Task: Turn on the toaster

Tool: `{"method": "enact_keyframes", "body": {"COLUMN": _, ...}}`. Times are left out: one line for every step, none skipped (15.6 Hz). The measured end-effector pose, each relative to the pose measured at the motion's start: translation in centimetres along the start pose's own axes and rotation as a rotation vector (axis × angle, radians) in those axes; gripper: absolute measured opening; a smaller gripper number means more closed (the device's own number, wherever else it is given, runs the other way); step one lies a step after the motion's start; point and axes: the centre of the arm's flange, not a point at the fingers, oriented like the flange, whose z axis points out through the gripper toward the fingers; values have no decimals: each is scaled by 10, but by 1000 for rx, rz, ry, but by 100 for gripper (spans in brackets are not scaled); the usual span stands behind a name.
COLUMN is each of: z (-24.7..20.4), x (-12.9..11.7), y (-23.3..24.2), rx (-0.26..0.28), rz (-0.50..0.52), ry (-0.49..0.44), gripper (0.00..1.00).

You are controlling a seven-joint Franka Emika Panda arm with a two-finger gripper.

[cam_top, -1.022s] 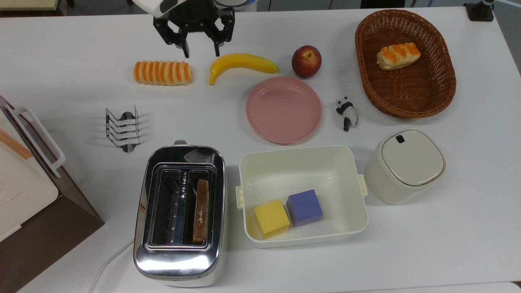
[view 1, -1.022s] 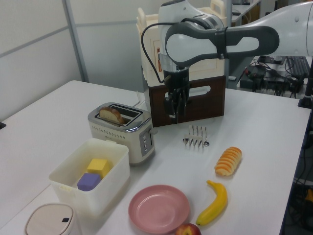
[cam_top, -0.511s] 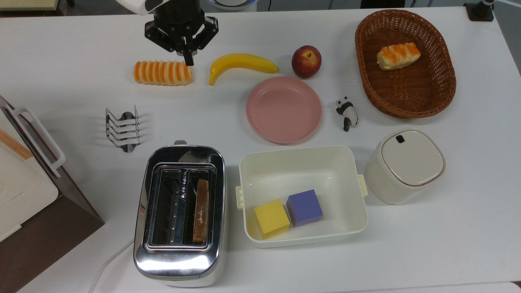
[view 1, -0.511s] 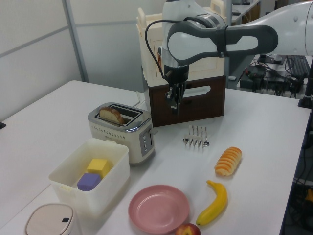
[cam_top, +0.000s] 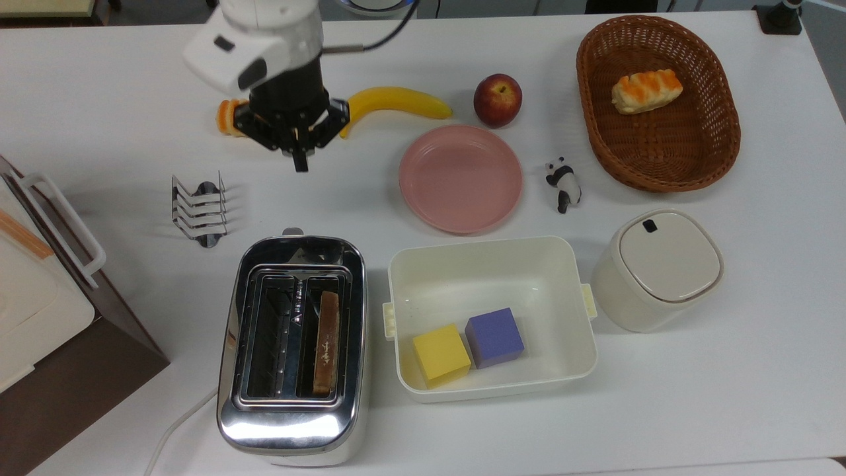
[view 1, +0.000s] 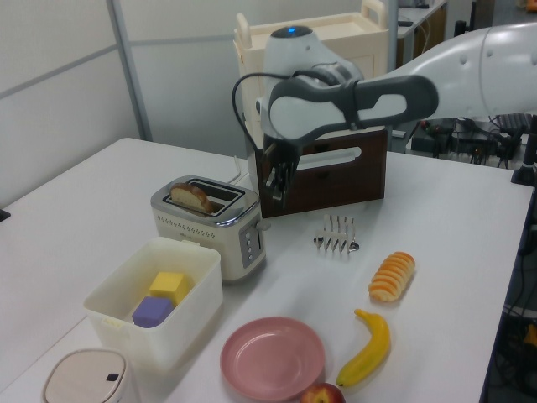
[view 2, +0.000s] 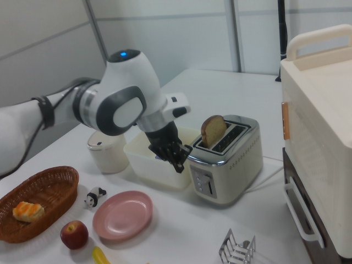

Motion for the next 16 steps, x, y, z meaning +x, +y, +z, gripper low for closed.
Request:
{"method": "enact_keyframes", "body": {"z": 8, "x": 3, "y": 0, "rx": -2, "rz": -1, "ry": -9, "gripper": 1}}
{"method": "enact_keyframes", "body": {"z": 14, "x": 6, "y": -1, "rx": -4, "rz": -2, "ry": -16, "gripper": 1}}
{"method": "enact_keyframes", "body": {"z": 20, "x": 8, "y": 0, "rx": -7, "rz": -2, "ry": -18, "gripper": 1}}
{"method": "enact_keyframes", "body": {"z": 25, "x": 11, "y": 1, "rx": -13, "rz": 0, "ry": -9, "gripper": 1}}
{"method": "enact_keyframes", "body": {"z": 30, "x": 13, "y": 4, "rx": -19, "rz": 3, "ry": 1, "gripper": 1}}
{"method": "enact_keyframes", "body": {"z": 36, "x": 16, "y": 8, "rx": -26, "rz": 7, "ry": 10, "gripper": 1}}
{"method": "enact_keyframes", "body": {"z": 43, "x": 17, "y": 12, "rx": -33, "rz": 12, "ry": 16, "gripper": 1}}
{"method": "enact_keyframes", "body": {"z": 49, "x": 19, "y": 16, "rx": -39, "rz": 17, "ry": 20, "gripper": 1}}
{"method": "enact_keyframes", "body": {"z": 56, "x": 20, "y": 19, "rx": -44, "rz": 21, "ry": 23, "gripper": 1}}
{"method": "enact_keyframes", "body": {"z": 62, "x": 21, "y": 21, "rx": -48, "rz": 23, "ry": 23, "gripper": 1}}
{"method": "enact_keyframes", "body": {"z": 69, "x": 22, "y": 22, "rx": -50, "rz": 23, "ry": 20, "gripper": 1}}
{"method": "enact_keyframes", "body": {"z": 77, "x": 23, "y": 21, "rx": -51, "rz": 21, "ry": 13, "gripper": 1}}
{"method": "enact_keyframes", "body": {"z": 85, "x": 24, "y": 20, "rx": -53, "rz": 19, "ry": 7, "gripper": 1}}
{"method": "enact_keyframes", "body": {"z": 92, "x": 24, "y": 20, "rx": -54, "rz": 18, "ry": -1, "gripper": 1}}
{"method": "enact_keyframes", "body": {"z": 99, "x": 25, "y": 19, "rx": -55, "rz": 17, "ry": -9, "gripper": 1}}
{"method": "enact_keyframes", "body": {"z": 105, "x": 25, "y": 18, "rx": -55, "rz": 15, "ry": -16, "gripper": 1}}
